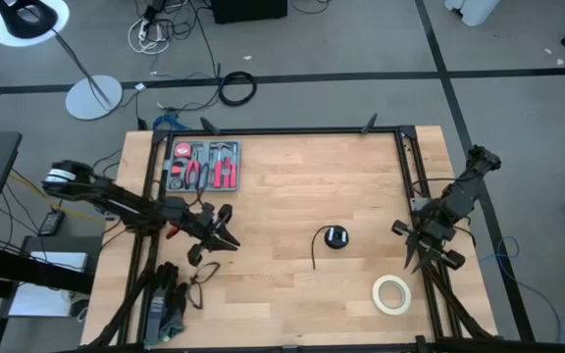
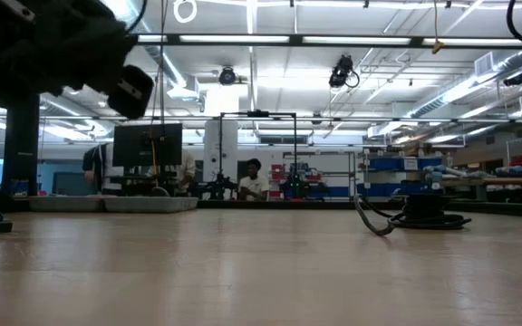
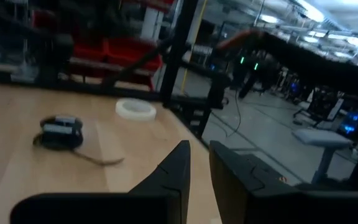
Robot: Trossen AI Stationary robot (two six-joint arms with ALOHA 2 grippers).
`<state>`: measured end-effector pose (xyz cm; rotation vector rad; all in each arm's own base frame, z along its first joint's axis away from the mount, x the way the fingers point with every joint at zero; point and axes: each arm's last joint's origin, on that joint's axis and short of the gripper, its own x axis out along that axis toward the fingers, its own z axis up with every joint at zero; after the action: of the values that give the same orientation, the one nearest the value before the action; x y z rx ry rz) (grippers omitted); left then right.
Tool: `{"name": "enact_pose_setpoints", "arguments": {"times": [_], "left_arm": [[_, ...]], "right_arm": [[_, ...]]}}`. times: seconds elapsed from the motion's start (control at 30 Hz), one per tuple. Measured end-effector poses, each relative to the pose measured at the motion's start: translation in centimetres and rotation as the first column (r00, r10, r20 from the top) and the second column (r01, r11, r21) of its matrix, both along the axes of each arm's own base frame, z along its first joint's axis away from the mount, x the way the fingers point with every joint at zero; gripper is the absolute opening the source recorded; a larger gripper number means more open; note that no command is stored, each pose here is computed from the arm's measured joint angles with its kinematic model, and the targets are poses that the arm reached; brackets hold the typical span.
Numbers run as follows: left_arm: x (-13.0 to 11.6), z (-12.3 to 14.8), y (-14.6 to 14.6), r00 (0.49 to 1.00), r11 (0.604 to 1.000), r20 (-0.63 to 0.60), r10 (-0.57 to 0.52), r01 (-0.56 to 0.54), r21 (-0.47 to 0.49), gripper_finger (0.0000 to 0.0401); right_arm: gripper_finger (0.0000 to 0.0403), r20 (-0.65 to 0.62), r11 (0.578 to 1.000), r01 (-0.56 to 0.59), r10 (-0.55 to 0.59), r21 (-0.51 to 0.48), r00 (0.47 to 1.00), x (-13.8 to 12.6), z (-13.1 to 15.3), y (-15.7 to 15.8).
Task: Coil cords
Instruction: Return to Home Position
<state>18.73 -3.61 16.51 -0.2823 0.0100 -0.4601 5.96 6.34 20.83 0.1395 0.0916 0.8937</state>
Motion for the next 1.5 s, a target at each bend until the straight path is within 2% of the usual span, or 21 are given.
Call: {"name": "enact_pose_setpoints", "arguments": {"times": [0.2,0.27,0.57,0.83,1.1,1.5], "left_arm": [[-2.6,1.0,0.4,0.998,1.000,0.069,0.004,-0.004,-0.011,0.0064],[-3.4,1.0,0.5,0.996,1.000,0.088,0.005,-0.004,-0.013,0.0064],[-4.9,-0.1,0.7,0.999,1.000,-0.048,0.008,-0.008,0.007,0.0064],[-6.8,0.3,1.0,0.998,1.000,-0.062,0.008,-0.008,0.009,0.0064],[-8.2,0.9,1.2,1.000,1.000,0.009,0.008,-0.008,-0.002,0.0064],[-9.8,2.9,1.4,0.969,0.999,0.249,0.009,0.000,-0.038,0.0064]], "right_arm": [[0.0084,-0.026,1.000,-0.002,0.001,-0.025,1.000,0.8,-4.0,0.8],[0.0084,-0.008,1.000,0.018,-0.018,-0.003,1.000,1.0,-4.4,1.0],[0.0084,-0.018,0.999,0.035,-0.036,-0.018,0.999,1.1,-4.6,1.0],[0.0084,-0.017,0.999,0.037,-0.037,-0.019,0.999,1.1,-4.6,1.0],[0.0084,-0.028,0.998,0.046,-0.047,-0.032,0.998,1.2,-4.7,1.0],[0.0084,-0.091,0.991,0.091,-0.100,-0.099,0.991,1.9,-5.5,1.0]]}}
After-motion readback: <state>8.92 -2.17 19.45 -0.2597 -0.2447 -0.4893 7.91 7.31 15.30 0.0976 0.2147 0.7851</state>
